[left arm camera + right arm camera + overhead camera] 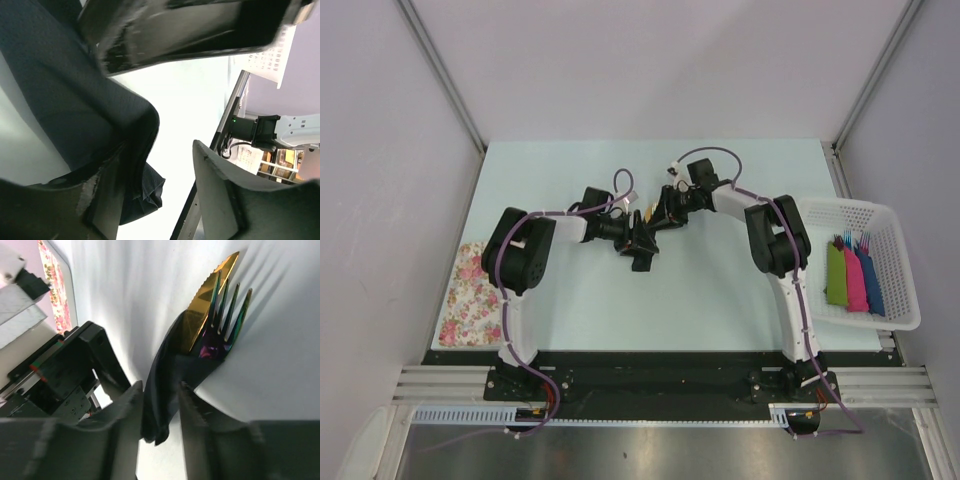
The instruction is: Place the utensils on the paper napkin and roll it up
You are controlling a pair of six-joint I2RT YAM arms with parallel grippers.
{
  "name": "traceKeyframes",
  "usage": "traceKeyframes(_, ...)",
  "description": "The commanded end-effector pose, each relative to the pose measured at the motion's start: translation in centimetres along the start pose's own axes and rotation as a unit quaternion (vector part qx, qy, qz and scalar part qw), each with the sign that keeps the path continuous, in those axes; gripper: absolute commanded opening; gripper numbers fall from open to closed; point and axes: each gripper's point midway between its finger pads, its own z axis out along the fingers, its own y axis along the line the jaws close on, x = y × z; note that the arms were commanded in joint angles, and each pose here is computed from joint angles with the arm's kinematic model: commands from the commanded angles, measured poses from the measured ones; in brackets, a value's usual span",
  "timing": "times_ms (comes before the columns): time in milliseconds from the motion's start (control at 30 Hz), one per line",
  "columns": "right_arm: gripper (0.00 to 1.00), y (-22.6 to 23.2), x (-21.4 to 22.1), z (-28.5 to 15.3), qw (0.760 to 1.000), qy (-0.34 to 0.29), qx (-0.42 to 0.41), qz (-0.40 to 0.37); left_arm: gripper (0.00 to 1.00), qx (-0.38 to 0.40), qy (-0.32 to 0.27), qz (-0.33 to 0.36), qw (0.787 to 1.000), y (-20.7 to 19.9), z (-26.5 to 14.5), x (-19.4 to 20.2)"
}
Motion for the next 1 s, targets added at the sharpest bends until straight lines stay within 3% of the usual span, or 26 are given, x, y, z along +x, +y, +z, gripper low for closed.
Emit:
traceKeyframes(0, 0.45, 3.3, -1.1, -2.7, 1.000, -0.014, -0.020, -0.008, 0.63, -0.049, 0.027, -0.037, 0.998, 3.4, 0.4, 2.7)
traceKeyframes(33, 0.52, 3.4, -1.1, -2.5, 1.000, -0.014, -0.022, -0.009, 0.63, -0.048, 0.025, -0.035, 0.998, 3.3, 0.4, 2.5)
traceKeyframes(133, 0.58, 3.8, -0.7, -1.9, 1.000, -0.007, -0.020, -0.011, 0.64, -0.049, 0.026, -0.034, 0.998, 3.3, 0.5, 2.5)
traceKeyframes(400, 0.56, 0.0, 1.4, 0.6, 0.997, 0.035, 0.059, -0.035, 0.73, -0.050, 0.024, -0.031, 0.998, 3.1, 0.3, 2.4)
traceKeyframes(600, 0.31, -1.2, 2.6, 0.3, 0.994, 0.056, 0.066, -0.065, 0.74, -0.038, 0.018, -0.034, 0.999, 2.7, 0.2, 2.1)
traceKeyframes(967, 0.10, -3.4, 3.7, 1.0, 0.991, 0.073, 0.079, -0.082, 0.73, 0.015, -0.014, -0.020, 1.000, -0.2, -0.5, 0.2)
